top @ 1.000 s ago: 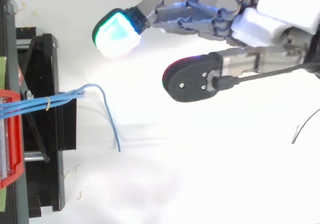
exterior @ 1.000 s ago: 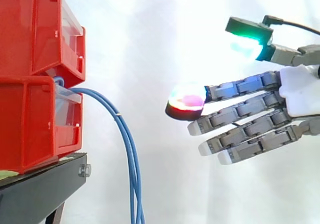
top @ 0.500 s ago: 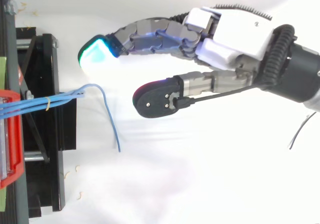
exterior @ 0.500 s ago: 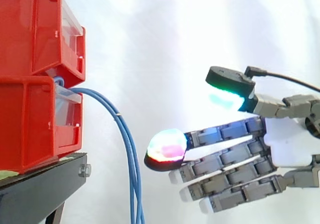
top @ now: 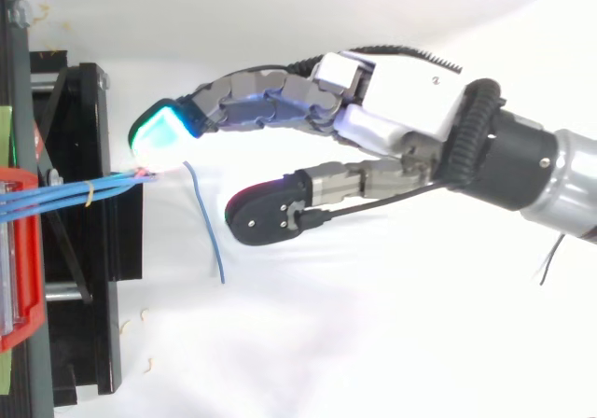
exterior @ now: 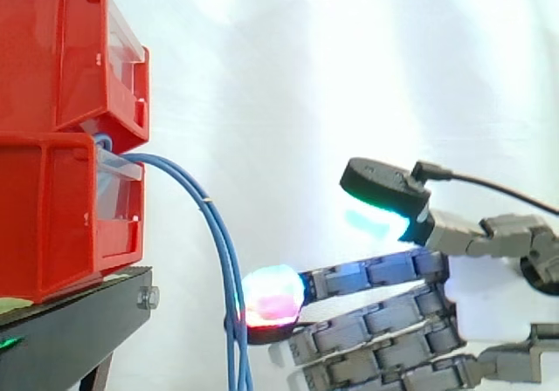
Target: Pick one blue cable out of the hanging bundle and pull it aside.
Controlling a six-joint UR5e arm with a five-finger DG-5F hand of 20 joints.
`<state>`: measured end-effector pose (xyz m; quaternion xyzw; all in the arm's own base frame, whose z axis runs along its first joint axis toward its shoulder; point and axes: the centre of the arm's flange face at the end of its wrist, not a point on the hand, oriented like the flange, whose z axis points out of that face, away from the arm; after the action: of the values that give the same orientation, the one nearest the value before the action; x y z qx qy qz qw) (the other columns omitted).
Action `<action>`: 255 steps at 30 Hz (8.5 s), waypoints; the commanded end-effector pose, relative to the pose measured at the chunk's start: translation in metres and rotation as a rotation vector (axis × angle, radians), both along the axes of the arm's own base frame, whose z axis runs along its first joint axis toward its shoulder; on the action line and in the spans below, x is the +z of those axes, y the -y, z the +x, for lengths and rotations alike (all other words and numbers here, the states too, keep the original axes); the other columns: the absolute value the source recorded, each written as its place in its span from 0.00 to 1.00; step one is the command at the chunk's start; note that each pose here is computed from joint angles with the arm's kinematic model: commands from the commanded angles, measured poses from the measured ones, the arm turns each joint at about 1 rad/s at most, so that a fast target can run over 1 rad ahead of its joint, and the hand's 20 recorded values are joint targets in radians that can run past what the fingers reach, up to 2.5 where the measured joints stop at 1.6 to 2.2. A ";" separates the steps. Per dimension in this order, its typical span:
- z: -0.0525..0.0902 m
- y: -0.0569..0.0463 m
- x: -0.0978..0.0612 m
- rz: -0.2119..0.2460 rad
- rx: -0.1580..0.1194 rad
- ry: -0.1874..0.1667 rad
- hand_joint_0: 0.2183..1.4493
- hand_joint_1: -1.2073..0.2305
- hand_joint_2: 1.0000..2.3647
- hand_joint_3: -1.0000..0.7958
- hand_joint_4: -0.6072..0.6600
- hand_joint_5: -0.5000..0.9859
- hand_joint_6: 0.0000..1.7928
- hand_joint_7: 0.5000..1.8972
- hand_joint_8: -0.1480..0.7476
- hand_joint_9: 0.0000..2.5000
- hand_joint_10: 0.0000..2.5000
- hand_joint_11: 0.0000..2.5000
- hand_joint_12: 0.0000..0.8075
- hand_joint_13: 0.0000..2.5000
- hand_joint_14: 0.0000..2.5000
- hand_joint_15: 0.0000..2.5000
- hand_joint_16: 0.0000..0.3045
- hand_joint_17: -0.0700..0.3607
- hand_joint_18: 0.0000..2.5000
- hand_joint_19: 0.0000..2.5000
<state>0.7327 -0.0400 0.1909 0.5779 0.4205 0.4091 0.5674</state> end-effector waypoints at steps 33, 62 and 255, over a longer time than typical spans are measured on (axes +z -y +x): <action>0.059 -0.010 0.000 0.017 0.025 0.058 0.25 0.41 0.00 0.29 0.73 0.27 0.28 0.25 0.46 0.29 0.00 0.05 0.49 0.14 0.00 0.08 0.18 0.45 0.05 0.14; 0.047 -0.025 0.039 0.007 0.051 -0.031 0.28 0.42 0.00 0.31 0.70 0.30 0.28 0.40 0.46 0.32 0.00 0.08 0.48 0.17 0.00 0.09 0.17 0.44 0.09 0.16; 0.026 -0.008 0.087 0.024 0.087 -0.106 0.50 0.18 0.00 0.28 0.17 0.26 0.53 0.49 0.38 0.41 0.01 0.23 0.43 0.32 0.01 0.20 0.15 0.41 0.23 0.22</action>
<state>0.7584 -0.0318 0.2779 0.5865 0.4699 0.4068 0.5193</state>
